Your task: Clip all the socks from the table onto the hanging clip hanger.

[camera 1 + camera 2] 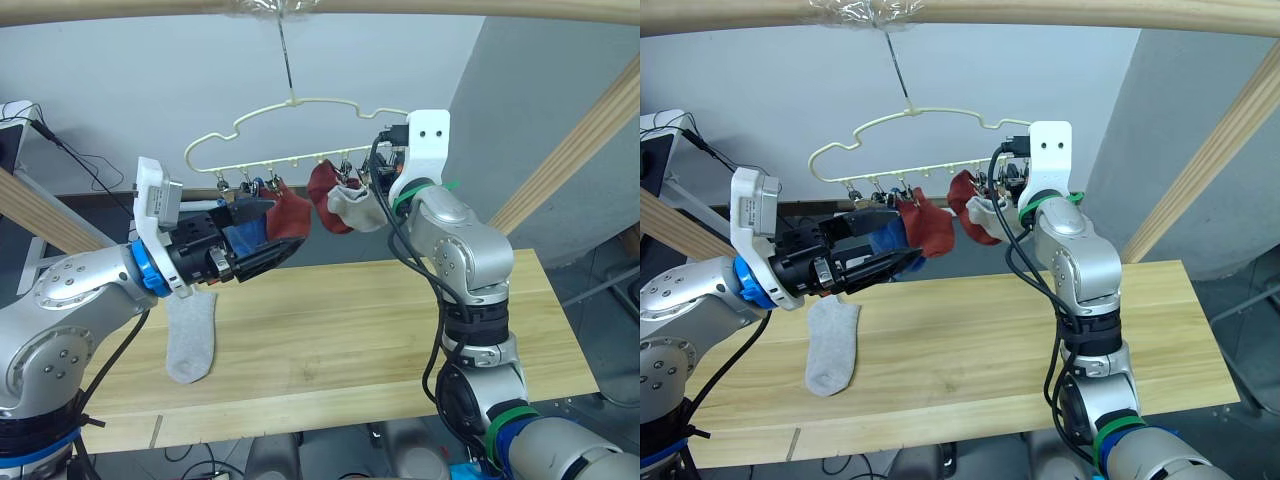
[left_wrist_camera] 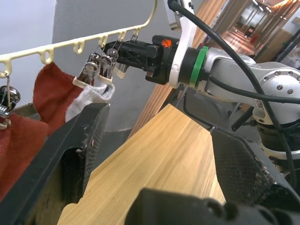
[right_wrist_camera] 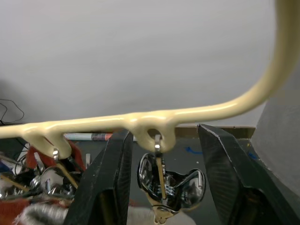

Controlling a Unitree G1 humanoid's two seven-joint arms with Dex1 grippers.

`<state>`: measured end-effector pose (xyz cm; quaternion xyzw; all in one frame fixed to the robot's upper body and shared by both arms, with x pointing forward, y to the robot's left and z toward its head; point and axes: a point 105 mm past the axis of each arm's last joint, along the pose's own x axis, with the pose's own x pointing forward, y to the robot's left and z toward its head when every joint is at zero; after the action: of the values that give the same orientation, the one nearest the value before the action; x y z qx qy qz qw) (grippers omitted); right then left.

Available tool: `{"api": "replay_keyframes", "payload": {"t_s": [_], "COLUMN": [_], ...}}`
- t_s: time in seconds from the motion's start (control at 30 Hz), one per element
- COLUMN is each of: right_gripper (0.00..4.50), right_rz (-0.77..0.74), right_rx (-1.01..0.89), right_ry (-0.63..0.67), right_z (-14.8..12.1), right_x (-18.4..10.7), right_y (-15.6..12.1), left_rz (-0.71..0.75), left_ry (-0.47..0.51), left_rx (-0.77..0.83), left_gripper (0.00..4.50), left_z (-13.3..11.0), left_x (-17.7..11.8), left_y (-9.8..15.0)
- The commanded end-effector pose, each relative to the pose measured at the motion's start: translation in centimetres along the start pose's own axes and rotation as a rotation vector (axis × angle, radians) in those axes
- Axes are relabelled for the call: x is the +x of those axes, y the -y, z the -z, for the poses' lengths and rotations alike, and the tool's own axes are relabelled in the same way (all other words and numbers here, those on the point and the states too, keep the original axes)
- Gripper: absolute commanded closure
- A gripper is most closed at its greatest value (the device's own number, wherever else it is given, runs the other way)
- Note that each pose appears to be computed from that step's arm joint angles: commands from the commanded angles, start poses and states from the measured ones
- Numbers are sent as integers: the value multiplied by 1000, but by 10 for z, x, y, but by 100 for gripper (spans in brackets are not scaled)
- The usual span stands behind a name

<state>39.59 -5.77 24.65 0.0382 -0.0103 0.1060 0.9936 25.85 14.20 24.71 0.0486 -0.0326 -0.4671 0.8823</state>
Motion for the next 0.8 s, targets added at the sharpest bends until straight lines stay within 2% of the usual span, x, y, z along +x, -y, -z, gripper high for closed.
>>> {"api": "replay_keyframes", "payload": {"t_s": [0.03, 0.47, 0.57, 0.6, 0.73, 0.8], "right_gripper": [227, 227, 284, 330, 437, 448], "right_rz": [-7, 10, 18, 22, 26, 27], "right_rx": [3, 10, 5, 3, 4, 3], "right_ry": [67, 85, 93, 94, 98, 100], "right_z": [-18, -21, -23, -23, -24, -24], "right_x": [-1, 4, 5, 5, 5, 5], "right_y": [-5, -4, -3, -2, -2, -2], "left_rz": [-1, -10, -10, -10, -11, -12], "left_ry": [34, 33, 31, 32, 31, 30], "left_rx": [51, 59, 63, 63, 62, 62], "left_gripper": [49, 49, 49, 49, 49, 49], "left_z": [-10, -11, -11, -11, -11, -10], "left_x": [-2, -3, -2, -2, -3, -3], "left_y": [5, 5, 5, 5, 5, 4]}}
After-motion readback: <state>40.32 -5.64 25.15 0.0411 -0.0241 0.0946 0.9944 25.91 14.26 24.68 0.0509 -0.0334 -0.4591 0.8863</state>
